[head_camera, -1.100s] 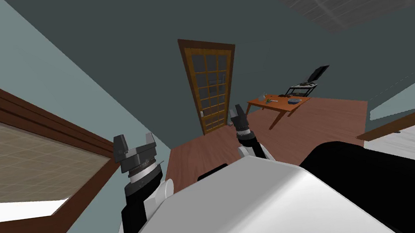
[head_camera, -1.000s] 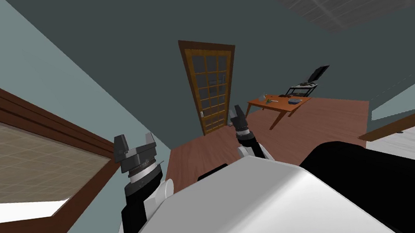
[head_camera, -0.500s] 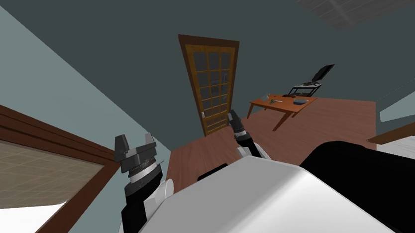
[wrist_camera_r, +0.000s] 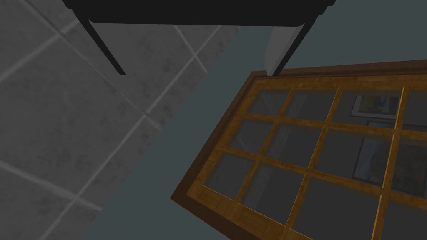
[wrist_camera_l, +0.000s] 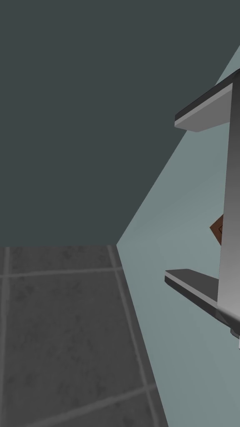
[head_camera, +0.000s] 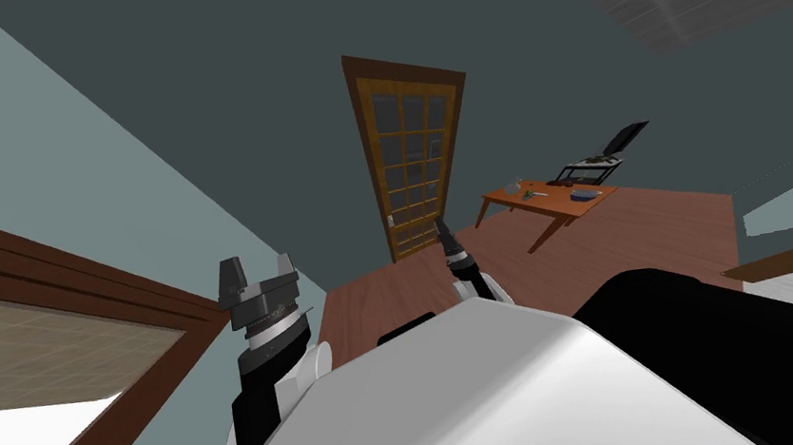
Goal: Pull the door open
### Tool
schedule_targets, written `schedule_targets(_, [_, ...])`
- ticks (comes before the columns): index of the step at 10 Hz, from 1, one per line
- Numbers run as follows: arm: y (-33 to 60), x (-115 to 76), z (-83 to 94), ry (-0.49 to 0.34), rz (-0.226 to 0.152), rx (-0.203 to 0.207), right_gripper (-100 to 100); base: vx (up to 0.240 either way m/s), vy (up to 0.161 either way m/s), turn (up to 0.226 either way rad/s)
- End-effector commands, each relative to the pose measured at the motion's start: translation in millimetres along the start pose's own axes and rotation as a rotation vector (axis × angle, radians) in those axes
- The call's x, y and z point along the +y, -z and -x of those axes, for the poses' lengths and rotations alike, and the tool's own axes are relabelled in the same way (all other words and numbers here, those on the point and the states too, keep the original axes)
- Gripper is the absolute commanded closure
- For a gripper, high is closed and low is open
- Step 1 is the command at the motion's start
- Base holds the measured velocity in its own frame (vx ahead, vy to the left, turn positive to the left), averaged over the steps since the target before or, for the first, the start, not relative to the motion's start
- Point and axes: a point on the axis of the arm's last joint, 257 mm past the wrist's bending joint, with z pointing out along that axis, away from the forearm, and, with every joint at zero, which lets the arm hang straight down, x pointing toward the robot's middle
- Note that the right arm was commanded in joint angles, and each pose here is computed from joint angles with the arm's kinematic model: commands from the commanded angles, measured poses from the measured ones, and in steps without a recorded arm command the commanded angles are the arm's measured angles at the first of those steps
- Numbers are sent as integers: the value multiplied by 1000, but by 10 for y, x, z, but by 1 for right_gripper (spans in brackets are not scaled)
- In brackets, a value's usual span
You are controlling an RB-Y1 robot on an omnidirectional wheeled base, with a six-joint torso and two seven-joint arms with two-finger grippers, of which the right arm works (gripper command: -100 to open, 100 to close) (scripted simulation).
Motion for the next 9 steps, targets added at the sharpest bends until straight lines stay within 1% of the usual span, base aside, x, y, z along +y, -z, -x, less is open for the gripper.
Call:
schedule_targets(1, [36,-102,-45,33,-13,13,-100,94,33,5])
schedule_targets(2, [78,-225,-95,72,-29,29,-100,123,32,12])
schedule_targets(5, [147,-414,-167,131,-53,54,-100,115,35,7])
schedule_targets(9, [257,-679,-260,214,-86,90,-100,100,17,7])
